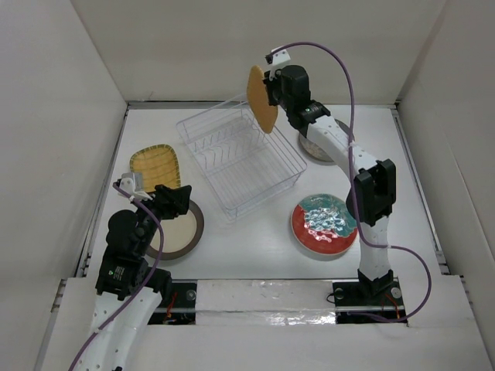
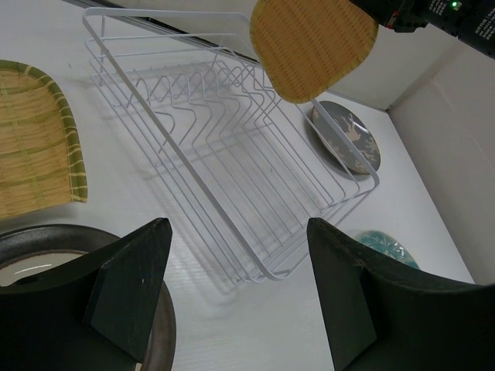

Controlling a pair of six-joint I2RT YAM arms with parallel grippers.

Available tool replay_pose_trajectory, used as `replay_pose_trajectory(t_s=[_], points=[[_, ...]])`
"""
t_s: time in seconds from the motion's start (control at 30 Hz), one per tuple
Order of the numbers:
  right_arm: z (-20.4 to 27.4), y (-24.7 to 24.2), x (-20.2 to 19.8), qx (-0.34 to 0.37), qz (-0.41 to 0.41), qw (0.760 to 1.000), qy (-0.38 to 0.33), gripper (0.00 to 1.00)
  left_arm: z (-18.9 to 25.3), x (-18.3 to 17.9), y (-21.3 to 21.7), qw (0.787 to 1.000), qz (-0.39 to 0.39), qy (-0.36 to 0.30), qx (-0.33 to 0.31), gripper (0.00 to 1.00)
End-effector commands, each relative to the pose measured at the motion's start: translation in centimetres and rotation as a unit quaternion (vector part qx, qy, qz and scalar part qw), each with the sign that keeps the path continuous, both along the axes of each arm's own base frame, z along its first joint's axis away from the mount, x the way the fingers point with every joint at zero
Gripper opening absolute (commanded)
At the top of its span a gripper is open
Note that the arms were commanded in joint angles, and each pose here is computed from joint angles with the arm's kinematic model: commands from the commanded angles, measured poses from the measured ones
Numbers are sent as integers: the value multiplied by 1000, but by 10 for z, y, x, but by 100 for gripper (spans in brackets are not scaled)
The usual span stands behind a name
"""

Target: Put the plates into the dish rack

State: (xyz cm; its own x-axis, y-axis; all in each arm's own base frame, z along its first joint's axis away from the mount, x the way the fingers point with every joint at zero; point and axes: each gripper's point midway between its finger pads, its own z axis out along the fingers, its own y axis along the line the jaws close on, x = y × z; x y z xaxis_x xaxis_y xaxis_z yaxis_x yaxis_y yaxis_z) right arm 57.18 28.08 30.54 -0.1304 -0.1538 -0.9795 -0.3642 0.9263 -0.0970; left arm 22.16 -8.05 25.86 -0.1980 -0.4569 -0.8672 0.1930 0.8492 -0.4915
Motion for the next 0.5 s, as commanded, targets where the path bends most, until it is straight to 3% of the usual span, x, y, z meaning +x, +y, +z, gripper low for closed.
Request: replay_pose_trajectory(t_s=[0.0, 0.47], points=[[35, 15, -17, 7, 47, 998, -42, 0, 10, 3, -2, 1000, -3, -21, 1, 68], [24, 26, -33, -30, 59, 997, -32, 0, 11, 2, -1, 1000, -2, -24, -1, 68]])
